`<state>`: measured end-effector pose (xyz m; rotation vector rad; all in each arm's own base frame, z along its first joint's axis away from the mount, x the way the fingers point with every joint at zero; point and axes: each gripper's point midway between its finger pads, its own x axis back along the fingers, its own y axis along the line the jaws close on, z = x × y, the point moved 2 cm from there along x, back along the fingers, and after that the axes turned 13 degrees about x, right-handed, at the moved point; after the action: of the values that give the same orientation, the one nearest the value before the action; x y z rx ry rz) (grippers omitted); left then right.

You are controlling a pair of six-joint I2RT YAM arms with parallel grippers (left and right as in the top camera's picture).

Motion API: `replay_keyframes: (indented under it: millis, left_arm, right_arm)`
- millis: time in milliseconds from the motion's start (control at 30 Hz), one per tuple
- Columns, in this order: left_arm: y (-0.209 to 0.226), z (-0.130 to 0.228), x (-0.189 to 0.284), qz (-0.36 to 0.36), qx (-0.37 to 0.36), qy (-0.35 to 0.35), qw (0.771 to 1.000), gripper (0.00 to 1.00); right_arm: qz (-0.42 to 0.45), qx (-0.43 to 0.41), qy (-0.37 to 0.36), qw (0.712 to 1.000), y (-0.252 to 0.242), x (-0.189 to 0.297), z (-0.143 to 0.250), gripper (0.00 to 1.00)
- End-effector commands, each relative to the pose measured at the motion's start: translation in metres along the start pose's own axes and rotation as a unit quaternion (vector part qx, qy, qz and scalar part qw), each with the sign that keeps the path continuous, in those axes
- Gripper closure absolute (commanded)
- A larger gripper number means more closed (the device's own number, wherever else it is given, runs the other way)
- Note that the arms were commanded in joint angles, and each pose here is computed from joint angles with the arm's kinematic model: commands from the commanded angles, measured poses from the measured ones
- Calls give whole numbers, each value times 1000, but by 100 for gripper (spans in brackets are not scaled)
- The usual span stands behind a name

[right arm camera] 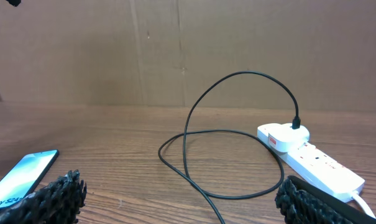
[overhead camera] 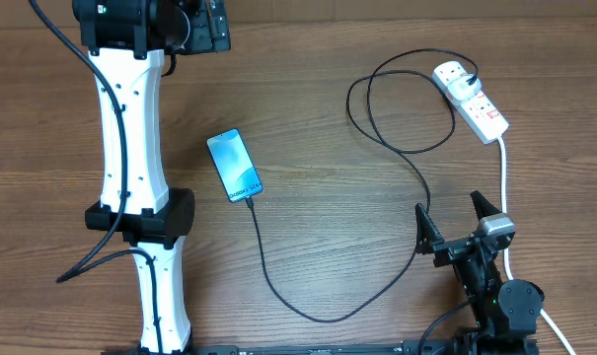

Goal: Plug charger to phone and switch on socket

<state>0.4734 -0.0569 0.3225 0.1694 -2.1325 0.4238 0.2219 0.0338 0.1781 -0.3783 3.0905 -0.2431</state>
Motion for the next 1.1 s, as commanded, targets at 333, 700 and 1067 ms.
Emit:
replay_keyframes:
  millis: [333,700,1067]
  left_arm:
    - [1,-1,1,3,-4,-1,1000,1]
    - [13,-9,10,-40,-31,-30,998,1]
    - [6,-14,76,12,-27,-84,996,0]
  right_arm:
    - [1,1,-1,1000,1,0,2,0]
    - [1,1,-1,1000,1,0,2,0]
    - [1,1,-1,1000,1,0,2,0]
